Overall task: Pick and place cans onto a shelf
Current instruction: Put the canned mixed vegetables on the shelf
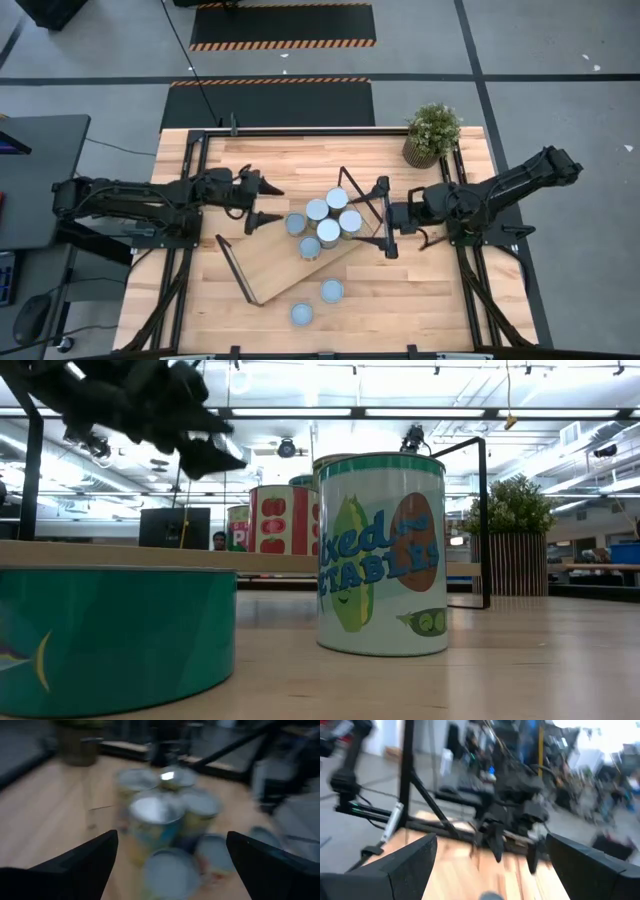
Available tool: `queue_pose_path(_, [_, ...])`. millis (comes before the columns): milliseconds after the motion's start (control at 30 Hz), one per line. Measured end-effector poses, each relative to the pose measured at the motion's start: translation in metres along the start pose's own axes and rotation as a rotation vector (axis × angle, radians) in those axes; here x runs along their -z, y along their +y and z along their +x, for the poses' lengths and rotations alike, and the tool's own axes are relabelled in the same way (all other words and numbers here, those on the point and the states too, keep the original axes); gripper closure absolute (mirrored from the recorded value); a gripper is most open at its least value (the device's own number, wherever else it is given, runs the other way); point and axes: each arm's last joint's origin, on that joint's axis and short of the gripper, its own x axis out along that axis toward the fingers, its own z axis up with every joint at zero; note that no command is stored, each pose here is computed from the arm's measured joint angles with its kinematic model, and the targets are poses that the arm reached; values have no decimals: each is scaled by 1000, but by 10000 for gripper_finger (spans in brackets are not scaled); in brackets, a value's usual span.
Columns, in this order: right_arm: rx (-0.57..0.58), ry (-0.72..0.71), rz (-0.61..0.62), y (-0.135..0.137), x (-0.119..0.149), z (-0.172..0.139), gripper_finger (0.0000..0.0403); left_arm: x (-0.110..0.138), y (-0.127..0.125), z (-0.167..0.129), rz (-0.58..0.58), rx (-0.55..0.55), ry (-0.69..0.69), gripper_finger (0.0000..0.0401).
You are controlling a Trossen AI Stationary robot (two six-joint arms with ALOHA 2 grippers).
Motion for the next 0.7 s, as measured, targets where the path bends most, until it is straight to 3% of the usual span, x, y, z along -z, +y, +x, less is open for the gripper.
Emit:
queue_pose_path(133, [-27, -149, -68, 7, 25, -6, 22, -8, -8, 0, -44, 165, 3, 23])
queue_pose_path(233, [-7, -183, -90, 8, 44, -13, 22, -9, -18, 1, -45, 211, -18, 23])
queue_pose_path(467, [-37, -78, -86, 12, 71, -21, 22, -15, -41, 2, 32, 85, -114, 23])
queue_pose_path(700, [21, -48, -143, 4, 63, -37, 22, -34, -63, -3, 58, -39, 9, 23])
